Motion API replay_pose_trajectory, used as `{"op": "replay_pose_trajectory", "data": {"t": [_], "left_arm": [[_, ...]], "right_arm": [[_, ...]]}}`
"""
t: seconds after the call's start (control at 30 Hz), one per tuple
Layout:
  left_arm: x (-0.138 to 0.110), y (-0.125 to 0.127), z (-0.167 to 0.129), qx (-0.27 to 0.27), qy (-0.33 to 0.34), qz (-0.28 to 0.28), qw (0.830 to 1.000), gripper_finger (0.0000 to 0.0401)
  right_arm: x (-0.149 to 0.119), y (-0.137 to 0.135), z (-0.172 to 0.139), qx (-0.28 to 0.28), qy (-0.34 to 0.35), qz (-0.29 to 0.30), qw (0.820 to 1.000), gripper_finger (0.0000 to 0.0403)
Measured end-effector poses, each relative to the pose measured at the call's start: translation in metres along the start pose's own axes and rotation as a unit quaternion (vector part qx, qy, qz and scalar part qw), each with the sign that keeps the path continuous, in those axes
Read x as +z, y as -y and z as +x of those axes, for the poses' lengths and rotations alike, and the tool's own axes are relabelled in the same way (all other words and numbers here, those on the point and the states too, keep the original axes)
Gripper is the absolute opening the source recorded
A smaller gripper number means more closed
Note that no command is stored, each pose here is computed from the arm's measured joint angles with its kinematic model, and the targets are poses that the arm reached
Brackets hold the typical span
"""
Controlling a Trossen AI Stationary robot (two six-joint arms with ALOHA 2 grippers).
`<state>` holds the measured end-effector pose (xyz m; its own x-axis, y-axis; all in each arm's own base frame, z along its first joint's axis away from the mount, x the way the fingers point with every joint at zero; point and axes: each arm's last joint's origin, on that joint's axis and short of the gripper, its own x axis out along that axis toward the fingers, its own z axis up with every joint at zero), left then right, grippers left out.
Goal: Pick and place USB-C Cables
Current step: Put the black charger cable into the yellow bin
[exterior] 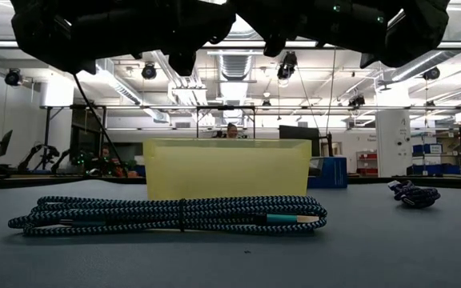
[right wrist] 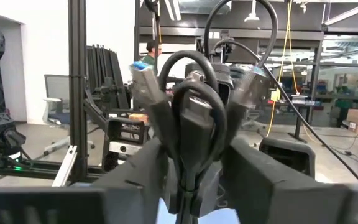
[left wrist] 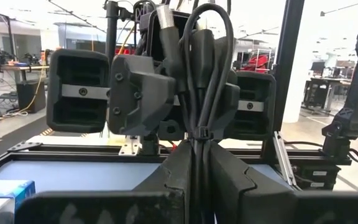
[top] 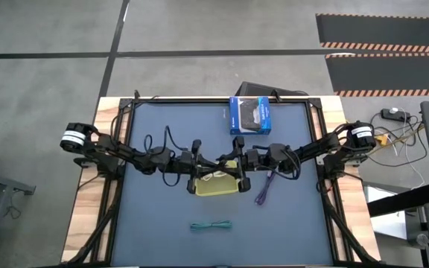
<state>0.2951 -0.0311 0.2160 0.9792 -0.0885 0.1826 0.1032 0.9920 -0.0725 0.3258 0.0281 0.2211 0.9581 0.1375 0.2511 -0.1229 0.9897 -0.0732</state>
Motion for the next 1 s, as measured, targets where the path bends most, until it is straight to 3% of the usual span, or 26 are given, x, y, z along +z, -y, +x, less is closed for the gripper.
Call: {"op": "replay_pose_trajectory", "data": {"t": [0.23,0.5,0.83,1.0], "left_arm": [[0.0,0.0,0.0,0.0,-0.002,-0.001,1.0,0.0026],[-0.002,0.0,-0.001,-0.003,-0.004,0.0,1.0,0.0038],[-0.002,0.0,-0.003,-0.007,-0.006,0.0,1.0,0.0175],[-0.003,0.0,-0.007,-0.005,-0.039,0.018,0.999,0.0214]], "right_arm": [[-0.001,-0.001,0.0,0.002,-0.007,-0.007,1.0,0.0044],[-0.002,-0.001,0.0,0.002,-0.011,-0.008,1.0,0.0036],[0.0,-0.001,-0.001,-0.001,-0.02,-0.006,1.0,0.0036],[0.008,0.0,-0.004,-0.002,-0.043,0.004,0.999,0.0036]]}}
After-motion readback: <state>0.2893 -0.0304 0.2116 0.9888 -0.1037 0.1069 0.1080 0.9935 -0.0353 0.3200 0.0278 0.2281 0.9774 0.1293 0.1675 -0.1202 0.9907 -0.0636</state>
